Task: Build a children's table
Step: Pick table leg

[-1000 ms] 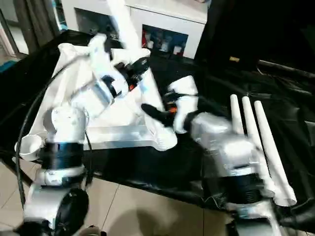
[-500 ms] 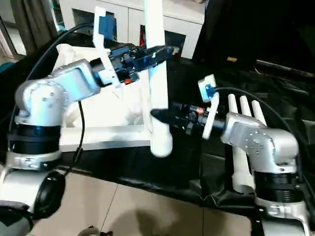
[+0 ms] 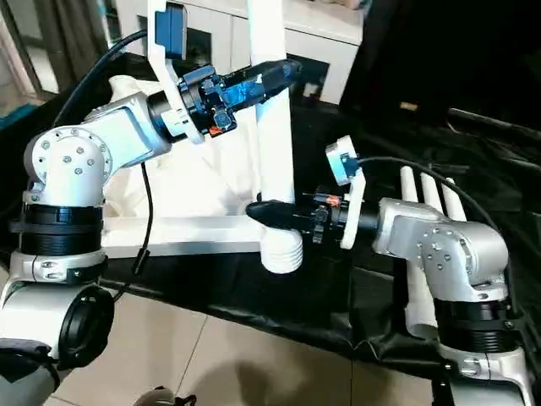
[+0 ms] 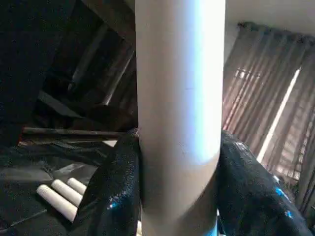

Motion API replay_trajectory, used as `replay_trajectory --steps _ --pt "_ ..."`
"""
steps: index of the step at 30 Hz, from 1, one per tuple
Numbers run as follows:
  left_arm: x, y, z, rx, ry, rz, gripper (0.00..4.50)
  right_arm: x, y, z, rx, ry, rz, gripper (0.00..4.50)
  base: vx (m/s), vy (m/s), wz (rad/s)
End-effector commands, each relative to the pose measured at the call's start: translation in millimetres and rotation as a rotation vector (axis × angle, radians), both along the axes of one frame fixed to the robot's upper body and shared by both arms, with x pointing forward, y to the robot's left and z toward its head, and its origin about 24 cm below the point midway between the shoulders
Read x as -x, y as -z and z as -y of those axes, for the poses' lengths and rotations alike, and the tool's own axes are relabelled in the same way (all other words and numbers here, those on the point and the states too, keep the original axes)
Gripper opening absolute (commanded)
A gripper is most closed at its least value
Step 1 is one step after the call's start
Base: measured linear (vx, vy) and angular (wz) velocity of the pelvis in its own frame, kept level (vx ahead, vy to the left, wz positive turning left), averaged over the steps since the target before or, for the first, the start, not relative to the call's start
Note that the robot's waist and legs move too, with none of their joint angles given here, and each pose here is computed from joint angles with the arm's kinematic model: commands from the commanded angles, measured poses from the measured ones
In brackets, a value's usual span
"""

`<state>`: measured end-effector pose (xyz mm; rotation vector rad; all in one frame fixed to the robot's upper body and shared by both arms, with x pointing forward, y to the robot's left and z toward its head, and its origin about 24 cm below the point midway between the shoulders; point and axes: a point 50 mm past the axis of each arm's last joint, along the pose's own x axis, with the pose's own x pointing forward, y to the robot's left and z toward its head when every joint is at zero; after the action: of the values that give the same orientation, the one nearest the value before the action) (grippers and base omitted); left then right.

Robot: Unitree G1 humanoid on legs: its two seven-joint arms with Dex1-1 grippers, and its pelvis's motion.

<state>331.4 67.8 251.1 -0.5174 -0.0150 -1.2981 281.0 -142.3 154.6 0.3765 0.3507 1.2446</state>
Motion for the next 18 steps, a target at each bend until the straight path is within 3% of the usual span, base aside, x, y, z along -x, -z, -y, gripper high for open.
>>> replay_trajectory --steps 1,4,6,8,10,16,18 --pt "-2.8 -14.9 4 0.028 -0.037 0.027 2.3 -6.1 5.3 5.0 0.044 0.081 -0.002 2.08 0.0 0.0 0.0" --pt "-7.5 -4.8 6 -0.026 -0.13 0.005 2.44 -23.5 8.3 0.0 0.1 0.286 0.069 2.03 0.0 0.0 0.0" --pt "-6.7 -1.7 8 -0.042 -0.153 -0.001 2.5 -26.0 8.9 -2.1 0.12 0.321 0.084 2.0 0.0 0.0 0.0" --pt "-7.5 14.2 14 -0.157 -0.278 -0.016 2.8 -28.0 10.5 -11.8 0.179 0.374 0.124 1.99 0.0 0.0 0.0" --pt "-5.9 22.2 17 -0.175 -0.307 -0.045 2.89 -28.0 10.2 -18.0 0.195 0.394 0.14 1.98 0.0 0.0 0.0" --pt "-5.7 42.7 24 -0.19 -0.45 -0.146 2.91 -31.7 11.4 -31.0 0.22 0.482 0.172 1.95 0.0 0.0 0.0" --pt "-8.6 47.1 24 -0.197 -0.533 -0.178 2.56 -33.2 10.9 -33.7 0.227 0.507 0.178 1.94 0.0 0.0 0.0"
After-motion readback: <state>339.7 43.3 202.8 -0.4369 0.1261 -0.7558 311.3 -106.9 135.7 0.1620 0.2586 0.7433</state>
